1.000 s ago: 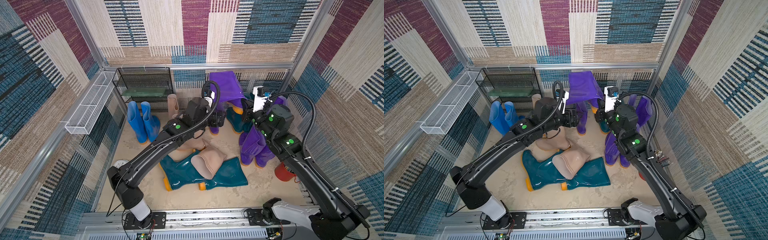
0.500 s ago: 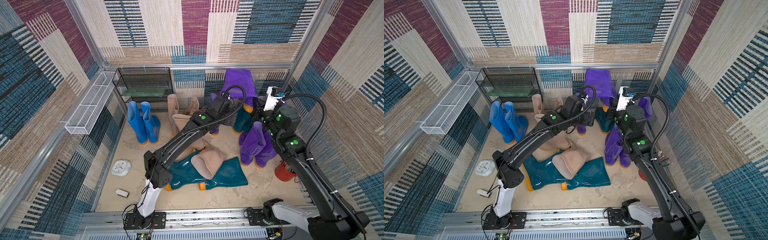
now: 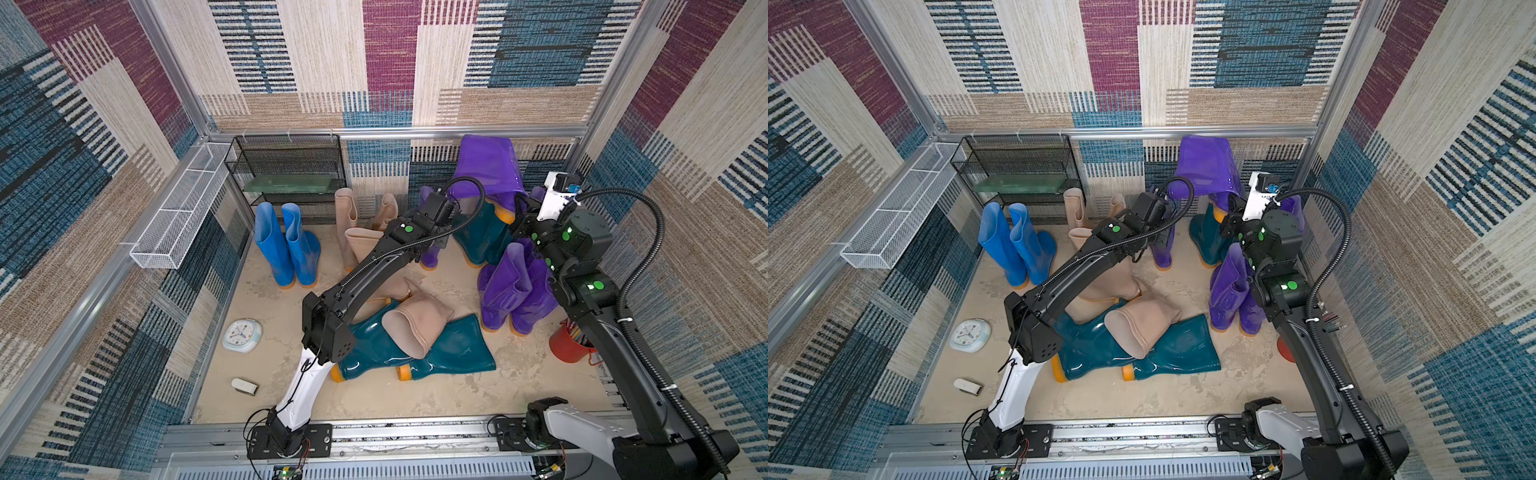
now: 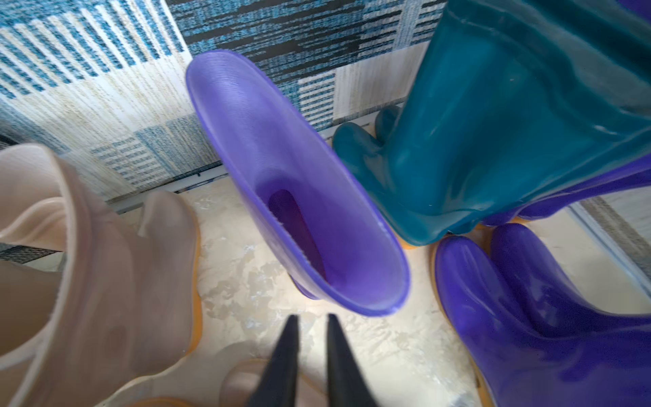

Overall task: Match and arrange rain boots in pairs
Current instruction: Pair a pair of rain boots at the center of the board.

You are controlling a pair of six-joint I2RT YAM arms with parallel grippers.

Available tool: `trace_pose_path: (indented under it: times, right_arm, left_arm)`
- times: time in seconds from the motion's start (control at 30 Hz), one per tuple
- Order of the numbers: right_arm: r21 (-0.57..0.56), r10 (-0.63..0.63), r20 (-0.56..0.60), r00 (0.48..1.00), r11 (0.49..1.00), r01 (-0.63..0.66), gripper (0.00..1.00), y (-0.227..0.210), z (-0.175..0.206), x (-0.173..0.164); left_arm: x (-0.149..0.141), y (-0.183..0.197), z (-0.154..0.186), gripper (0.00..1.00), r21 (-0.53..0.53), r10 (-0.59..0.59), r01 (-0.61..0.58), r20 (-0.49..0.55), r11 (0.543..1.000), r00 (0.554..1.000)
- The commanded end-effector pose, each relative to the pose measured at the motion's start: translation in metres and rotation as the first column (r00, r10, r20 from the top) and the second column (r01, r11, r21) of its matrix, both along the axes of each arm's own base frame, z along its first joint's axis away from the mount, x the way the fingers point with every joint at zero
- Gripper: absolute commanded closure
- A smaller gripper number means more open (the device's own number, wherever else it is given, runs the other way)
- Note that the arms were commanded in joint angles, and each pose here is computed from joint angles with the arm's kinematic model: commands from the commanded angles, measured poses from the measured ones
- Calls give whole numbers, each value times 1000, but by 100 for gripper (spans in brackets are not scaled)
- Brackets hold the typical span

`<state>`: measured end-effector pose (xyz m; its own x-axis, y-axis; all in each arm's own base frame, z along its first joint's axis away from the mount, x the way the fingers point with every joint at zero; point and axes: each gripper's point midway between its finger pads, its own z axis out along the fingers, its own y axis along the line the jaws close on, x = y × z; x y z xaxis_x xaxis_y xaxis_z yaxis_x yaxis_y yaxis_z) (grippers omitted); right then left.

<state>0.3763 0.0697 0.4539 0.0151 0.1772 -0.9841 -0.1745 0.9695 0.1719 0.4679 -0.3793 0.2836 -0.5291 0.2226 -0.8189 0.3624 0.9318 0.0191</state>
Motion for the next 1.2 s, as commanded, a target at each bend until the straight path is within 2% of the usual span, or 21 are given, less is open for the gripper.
trace_pose_path:
  times: [0.0, 0.17, 0.3, 0.37, 0.47, 0.57, 0.7, 0.77, 0.83, 0.9, 1.07, 1.17]
  right_arm:
    - [34, 26, 148, 989, 999, -32, 100, 3, 40, -9]
    - [37, 34, 143, 989, 999, -40, 100, 4, 39, -8]
    - [51, -15, 130, 991, 999, 8, 100, -4, 35, -4]
    - [73, -56, 129, 990, 996, 47, 100, -14, 35, -3]
    - [122, -94, 140, 986, 990, 77, 100, -31, 36, -1]
    - [144, -96, 139, 986, 987, 76, 100, -41, 37, 4]
    - [156, -86, 144, 986, 986, 63, 100, -45, 41, 7]
    - [160, -73, 152, 986, 986, 48, 100, -46, 43, 8]
    - [156, -56, 153, 987, 987, 32, 100, -45, 45, 9]
    - [154, -39, 146, 989, 988, 16, 100, -42, 44, 10]
    - [143, 37, 137, 990, 988, -57, 100, -28, 36, 14]
    - [149, 76, 108, 991, 984, -92, 100, -19, 24, 25]
  left_arm:
    - [8, 10, 10, 100, 16, -12, 11, 29, 1000, 1000]
    - [12, 21, 18, 100, 32, -28, 27, 43, 999, 999]
    - [2, 11, 26, 100, -39, -94, 95, 10, 995, 995]
    - [-8, -2, 25, 68, -98, -143, 140, -26, 985, 989]
    - [-18, -17, 20, 36, -132, -181, 173, -53, 976, 982]
    - [-21, -27, 11, 23, -140, -190, 179, -67, 974, 979]
    - [-9, -30, -10, 18, -108, -158, 149, -75, 983, 985]
    - [-1, -29, -20, 21, -73, -137, 132, -69, 989, 988]
    - [8, -24, -29, 30, -43, -109, 106, -68, 993, 992]
    - [15, -17, -33, 53, -16, -79, 78, -57, 997, 995]
    - [30, 1, -27, 100, 9, -41, 41, -23, 999, 999]
    - [36, 13, -21, 100, 22, -30, 30, -9, 999, 1000]
